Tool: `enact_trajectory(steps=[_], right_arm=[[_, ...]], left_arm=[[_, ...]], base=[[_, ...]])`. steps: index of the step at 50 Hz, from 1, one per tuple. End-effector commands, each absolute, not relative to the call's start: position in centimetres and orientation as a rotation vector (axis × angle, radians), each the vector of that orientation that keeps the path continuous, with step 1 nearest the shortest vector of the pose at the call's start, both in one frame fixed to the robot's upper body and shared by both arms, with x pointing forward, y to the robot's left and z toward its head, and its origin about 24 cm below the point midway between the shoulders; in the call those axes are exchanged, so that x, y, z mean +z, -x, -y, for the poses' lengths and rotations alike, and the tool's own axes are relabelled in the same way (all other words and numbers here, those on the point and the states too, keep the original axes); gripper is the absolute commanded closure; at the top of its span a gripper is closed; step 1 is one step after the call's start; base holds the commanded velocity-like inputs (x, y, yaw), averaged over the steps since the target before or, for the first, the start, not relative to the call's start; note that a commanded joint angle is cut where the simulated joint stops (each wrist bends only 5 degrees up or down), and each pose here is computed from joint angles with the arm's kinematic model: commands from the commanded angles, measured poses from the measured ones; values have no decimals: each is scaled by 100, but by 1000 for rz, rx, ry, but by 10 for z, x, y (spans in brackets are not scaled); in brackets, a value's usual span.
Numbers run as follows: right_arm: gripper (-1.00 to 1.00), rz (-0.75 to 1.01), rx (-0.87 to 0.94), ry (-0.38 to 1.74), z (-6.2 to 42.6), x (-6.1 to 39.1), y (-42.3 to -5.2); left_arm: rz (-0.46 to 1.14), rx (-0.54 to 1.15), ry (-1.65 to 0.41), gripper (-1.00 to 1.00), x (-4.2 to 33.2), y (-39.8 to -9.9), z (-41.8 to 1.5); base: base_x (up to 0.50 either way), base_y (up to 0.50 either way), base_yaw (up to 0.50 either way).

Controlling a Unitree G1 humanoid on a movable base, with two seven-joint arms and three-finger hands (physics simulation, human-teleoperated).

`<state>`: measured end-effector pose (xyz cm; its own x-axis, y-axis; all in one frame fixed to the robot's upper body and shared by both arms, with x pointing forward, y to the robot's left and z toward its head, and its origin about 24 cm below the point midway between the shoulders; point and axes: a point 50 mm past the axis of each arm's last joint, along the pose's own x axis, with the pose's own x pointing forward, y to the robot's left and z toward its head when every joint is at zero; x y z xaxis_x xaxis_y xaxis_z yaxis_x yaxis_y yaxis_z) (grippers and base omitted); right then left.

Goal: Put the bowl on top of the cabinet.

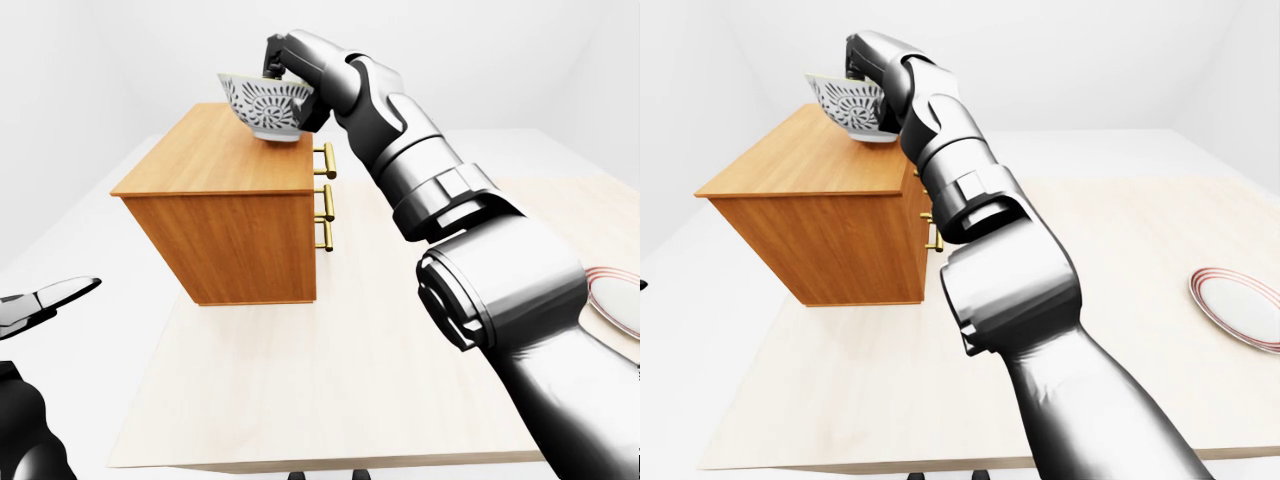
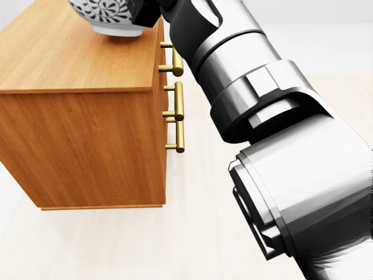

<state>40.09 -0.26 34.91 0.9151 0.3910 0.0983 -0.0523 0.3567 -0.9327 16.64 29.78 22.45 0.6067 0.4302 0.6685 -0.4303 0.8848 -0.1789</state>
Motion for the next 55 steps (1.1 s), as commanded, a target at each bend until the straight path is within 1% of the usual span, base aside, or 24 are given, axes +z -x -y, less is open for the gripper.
enact_trajectory(steps=[1, 2, 3, 6, 8, 9, 12, 13, 14, 15, 16, 20, 21, 24, 27, 31, 39, 45, 55], right_arm=[[64, 266, 380, 1089, -5, 323, -404], [51, 267, 381, 1091, -6, 323, -404], [18, 276, 384, 1094, -8, 325, -402], [15, 287, 386, 1095, -10, 329, -401], [-5, 304, 387, 1094, -12, 334, -399], [-29, 329, 383, 1097, -14, 339, -397], [-37, 379, 384, 1090, -19, 349, -393], [-49, 413, 388, 1089, -23, 355, -389], [-68, 430, 390, 1095, -26, 358, -387], [-68, 432, 390, 1095, -26, 358, -387], [-100, 468, 390, 1096, -31, 366, -383], [-100, 551, 392, 1079, -43, 383, -371], [-100, 599, 401, 1069, -50, 394, -363], [-100, 666, 403, 1052, -58, 409, -352], [-100, 780, 405, 1016, -72, 436, -329], [-100, 866, 419, 981, -83, 455, -310], [-100, 885, 464, 872, -89, 458, -301], [-100, 861, 484, 802, -94, 460, -296], [-100, 840, 497, 760, -94, 461, -295]], left_arm=[[771, 496, 1, -100, 224, -167, -297], [771, 496, 0, -100, 224, -167, -297], [770, 495, 0, -100, 224, -167, -297], [773, 495, 0, -100, 224, -166, -297], [773, 497, 0, -100, 225, -166, -298], [773, 497, 1, -100, 225, -166, -298], [770, 495, 1, -100, 224, -167, -297], [768, 495, 1, -100, 224, -167, -297], [771, 496, 0, -100, 224, -167, -297], [771, 496, 0, -100, 224, -167, -297], [773, 495, 1, -100, 224, -167, -297], [769, 494, 0, -100, 224, -167, -296], [769, 494, 0, -100, 224, -167, -296], [765, 496, 0, -100, 223, -167, -297], [764, 494, 1, -100, 222, -167, -296], [769, 493, 0, -100, 223, -167, -296], [771, 490, -3, -100, 224, -167, -294], [778, 488, -5, -100, 225, -166, -293], [783, 490, -2, -100, 226, -165, -294]], base=[[0, 0, 0], [1, 0, 0], [0, 0, 0], [0, 0, 0], [0, 0, 0], [0, 0, 0], [0, 0, 0], [0, 0, 0], [0, 0, 0], [0, 0, 0], [0, 0, 0], [0, 0, 0], [0, 0, 0], [0, 0, 0], [0, 0, 0], [0, 0, 0], [0, 0, 0], [0, 0, 0], [0, 0, 0]])
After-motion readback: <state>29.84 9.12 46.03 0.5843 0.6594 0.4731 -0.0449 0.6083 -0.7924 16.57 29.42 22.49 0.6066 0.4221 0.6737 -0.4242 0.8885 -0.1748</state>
